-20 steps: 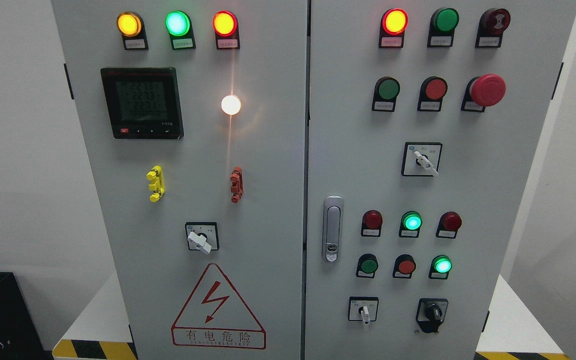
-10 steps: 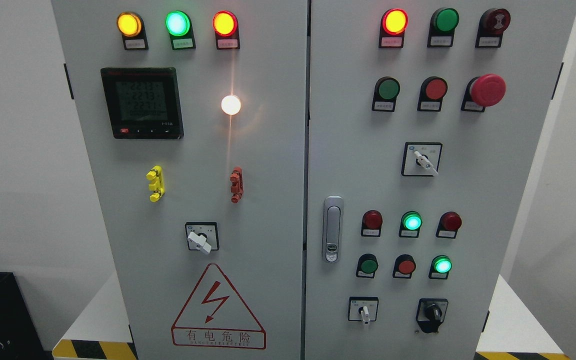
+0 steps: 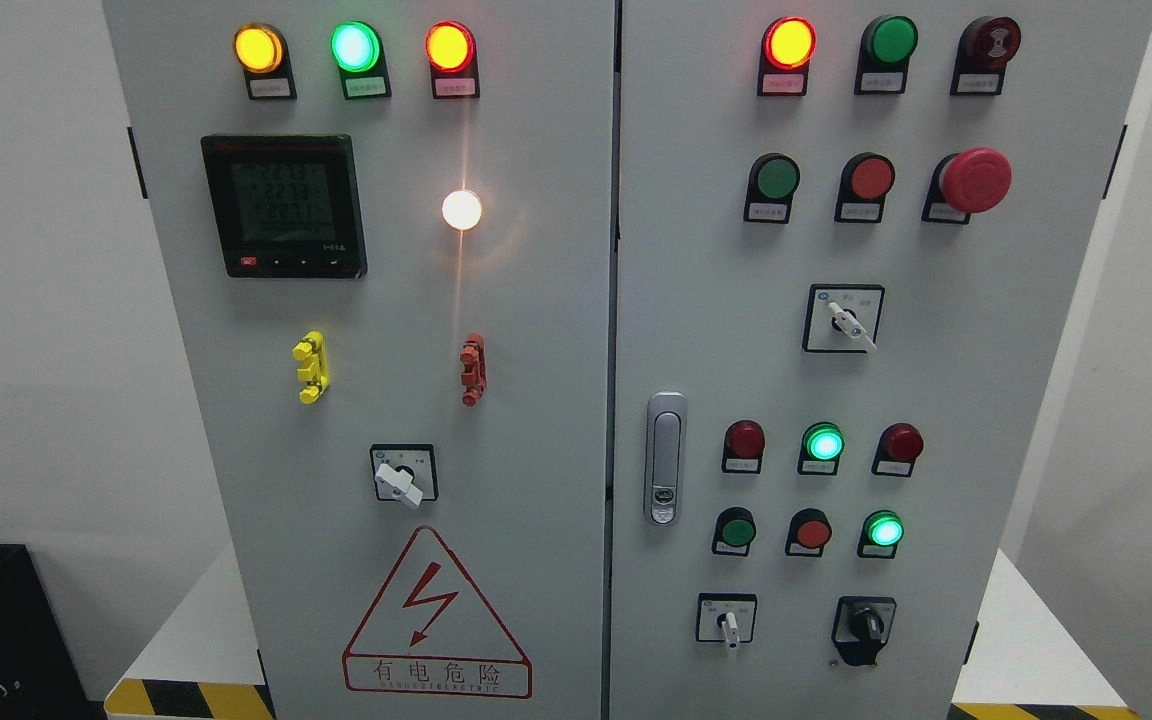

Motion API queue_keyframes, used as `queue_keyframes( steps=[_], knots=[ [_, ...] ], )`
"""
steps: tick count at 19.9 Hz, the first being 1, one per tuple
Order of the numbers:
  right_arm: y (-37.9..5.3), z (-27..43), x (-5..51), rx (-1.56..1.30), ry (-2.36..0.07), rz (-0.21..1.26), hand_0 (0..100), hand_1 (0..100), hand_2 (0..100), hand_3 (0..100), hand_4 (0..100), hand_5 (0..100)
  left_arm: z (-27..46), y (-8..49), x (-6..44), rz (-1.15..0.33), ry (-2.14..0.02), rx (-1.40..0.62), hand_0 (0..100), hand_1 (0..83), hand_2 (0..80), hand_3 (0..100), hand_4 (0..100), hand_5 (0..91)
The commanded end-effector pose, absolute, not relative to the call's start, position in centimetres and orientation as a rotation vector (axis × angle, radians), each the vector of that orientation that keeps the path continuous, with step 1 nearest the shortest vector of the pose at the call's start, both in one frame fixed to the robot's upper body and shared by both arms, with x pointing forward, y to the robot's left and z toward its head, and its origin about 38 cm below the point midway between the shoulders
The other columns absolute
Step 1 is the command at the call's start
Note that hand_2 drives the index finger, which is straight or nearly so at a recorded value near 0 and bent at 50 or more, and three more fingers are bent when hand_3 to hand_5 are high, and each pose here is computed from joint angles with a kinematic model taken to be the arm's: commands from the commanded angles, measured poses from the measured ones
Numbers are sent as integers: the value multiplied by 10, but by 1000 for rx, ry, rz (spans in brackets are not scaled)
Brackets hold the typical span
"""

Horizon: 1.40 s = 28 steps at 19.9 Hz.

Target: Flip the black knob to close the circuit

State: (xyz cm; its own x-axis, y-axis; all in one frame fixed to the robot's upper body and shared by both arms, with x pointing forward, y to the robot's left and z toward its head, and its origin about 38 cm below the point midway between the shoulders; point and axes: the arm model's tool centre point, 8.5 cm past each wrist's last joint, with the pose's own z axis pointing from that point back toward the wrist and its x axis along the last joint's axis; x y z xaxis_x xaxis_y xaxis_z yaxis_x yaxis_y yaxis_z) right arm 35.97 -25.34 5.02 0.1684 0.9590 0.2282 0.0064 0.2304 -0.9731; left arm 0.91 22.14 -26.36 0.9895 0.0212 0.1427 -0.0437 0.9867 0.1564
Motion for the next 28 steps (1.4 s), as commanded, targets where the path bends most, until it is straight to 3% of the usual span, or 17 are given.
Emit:
queue_keyframes(
  steps=[1,28],
  knots=[
    [-269,91,366,-1195,-1204,874,0,0,986,1000,1000,1000,-264,221,9,32,-142,161,120,556,0,0,0,0],
    [-284,148,407,-1246,-1220,842,0,0,983,1000,1000,1000,-264,222,9,34,-142,161,120,556,0,0,0,0]
  ],
)
